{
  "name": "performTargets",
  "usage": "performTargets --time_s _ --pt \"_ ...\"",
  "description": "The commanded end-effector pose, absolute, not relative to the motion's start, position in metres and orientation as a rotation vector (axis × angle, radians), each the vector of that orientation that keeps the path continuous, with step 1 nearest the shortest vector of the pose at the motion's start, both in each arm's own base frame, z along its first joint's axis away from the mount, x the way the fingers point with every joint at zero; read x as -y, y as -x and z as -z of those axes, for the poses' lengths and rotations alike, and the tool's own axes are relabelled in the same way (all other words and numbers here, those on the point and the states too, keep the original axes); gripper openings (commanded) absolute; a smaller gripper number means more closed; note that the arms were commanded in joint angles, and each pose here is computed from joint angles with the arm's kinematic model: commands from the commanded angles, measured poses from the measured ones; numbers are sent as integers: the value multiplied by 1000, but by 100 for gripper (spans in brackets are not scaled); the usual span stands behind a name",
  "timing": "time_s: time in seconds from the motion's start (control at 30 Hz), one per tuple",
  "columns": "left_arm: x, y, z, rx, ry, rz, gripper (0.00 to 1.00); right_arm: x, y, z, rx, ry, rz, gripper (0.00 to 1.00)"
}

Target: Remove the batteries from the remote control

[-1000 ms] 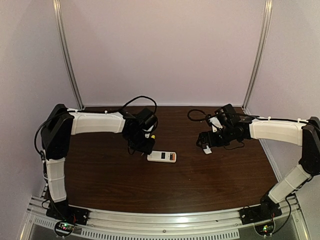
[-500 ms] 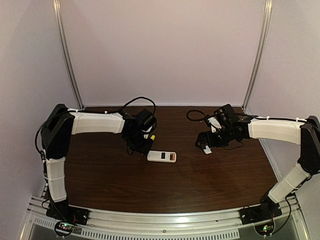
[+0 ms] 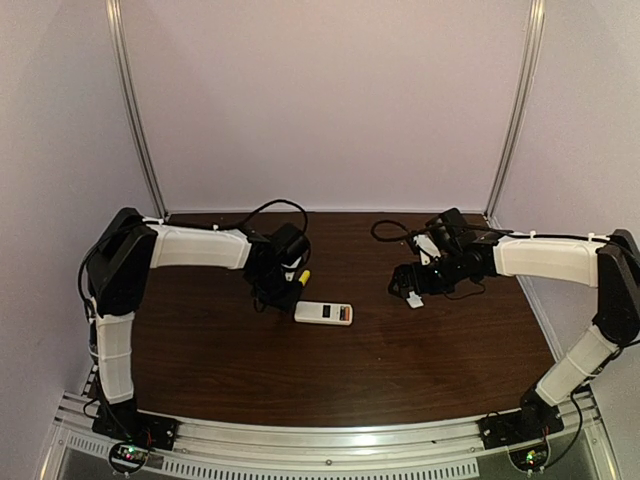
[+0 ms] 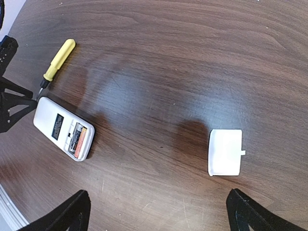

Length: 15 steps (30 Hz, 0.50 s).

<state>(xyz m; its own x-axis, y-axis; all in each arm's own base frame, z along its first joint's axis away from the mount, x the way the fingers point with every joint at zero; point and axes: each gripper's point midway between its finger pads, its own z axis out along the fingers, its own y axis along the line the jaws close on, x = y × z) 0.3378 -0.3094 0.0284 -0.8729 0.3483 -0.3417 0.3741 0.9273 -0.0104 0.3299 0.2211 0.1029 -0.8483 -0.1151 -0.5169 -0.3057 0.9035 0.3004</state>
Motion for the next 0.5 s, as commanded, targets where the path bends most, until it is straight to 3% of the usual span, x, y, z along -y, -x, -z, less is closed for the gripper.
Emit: performTargets --time_s 0.0,0.47 --pt "310 -340 -14 -2761 -528 113 29 -223 -335 -106 -2567 298 -522 100" --pt "309 -343 -3 -2767 -526 96 20 -223 -335 -106 -2570 301 -523 100"
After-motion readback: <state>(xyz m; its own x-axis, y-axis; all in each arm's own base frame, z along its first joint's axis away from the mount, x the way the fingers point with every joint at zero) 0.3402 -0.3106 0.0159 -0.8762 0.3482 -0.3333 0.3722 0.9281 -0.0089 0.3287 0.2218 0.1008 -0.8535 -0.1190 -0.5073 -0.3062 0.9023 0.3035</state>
